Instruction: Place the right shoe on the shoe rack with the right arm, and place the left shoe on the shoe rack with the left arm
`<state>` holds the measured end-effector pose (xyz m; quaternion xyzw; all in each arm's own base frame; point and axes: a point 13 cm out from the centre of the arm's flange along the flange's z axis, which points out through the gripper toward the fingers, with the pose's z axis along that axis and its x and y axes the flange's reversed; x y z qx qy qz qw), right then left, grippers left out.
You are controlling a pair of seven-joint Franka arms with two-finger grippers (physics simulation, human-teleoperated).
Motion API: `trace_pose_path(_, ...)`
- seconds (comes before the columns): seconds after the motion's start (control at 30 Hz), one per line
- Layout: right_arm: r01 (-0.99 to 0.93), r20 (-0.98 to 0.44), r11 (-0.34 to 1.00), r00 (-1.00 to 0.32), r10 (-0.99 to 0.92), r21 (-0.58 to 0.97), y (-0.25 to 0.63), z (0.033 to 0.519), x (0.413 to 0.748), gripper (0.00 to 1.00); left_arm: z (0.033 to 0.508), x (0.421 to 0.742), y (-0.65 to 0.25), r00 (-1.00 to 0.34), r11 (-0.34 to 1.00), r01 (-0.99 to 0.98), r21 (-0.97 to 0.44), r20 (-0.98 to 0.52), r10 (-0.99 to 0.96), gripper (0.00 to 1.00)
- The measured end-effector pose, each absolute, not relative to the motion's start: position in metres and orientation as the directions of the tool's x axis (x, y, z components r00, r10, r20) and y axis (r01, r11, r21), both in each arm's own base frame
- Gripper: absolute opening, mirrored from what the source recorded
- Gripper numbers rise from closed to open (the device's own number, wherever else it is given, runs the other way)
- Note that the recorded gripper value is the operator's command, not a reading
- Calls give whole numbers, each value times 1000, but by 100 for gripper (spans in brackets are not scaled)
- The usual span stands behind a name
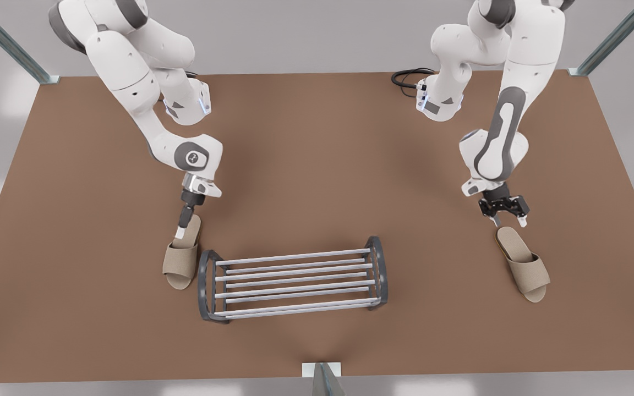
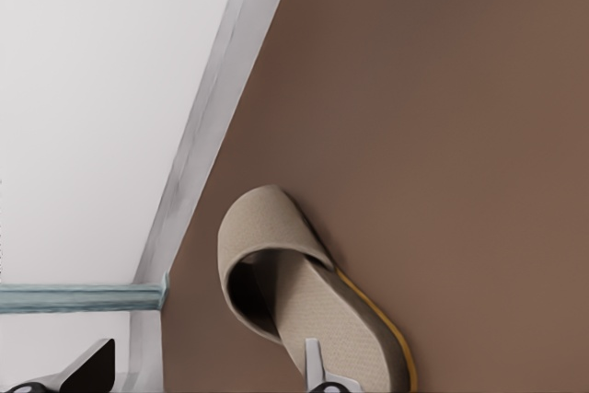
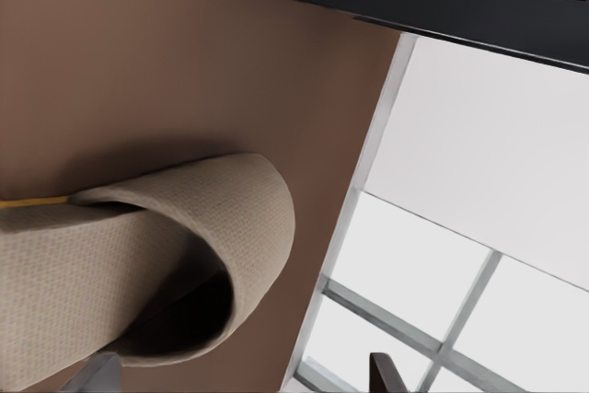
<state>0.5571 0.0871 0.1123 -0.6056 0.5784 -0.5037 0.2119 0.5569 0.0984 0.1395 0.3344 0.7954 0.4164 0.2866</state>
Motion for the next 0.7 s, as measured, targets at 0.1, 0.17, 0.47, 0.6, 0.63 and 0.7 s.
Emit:
trace_pose_path(0.1,-458,288,-190,-155,-945,-869,84,99,566,100,131,561,113,-594,446,235,864,-236,769,100)
trace_pose_path(0.17,-442,240,-152,-150,-959,-884,83,95,568,100,132,565,133,-589,460,190,867,-275,760,100)
trace_pose_path(0.47,-386,48,33,-198,-979,-922,69,96,588,100,132,632,169,-524,535,35,844,-441,729,100)
trace_pose_path(0.6,-372,2,75,-202,-979,-925,64,94,592,100,124,647,176,-487,548,37,836,-464,740,100)
trace_pose_path(0.63,-369,-10,86,-205,-979,-926,64,93,593,100,122,651,175,-479,554,36,832,-472,740,100)
trace_pose_path(0.7,-360,-31,108,-213,-977,-926,62,93,596,100,120,657,175,-470,572,24,820,-496,730,100)
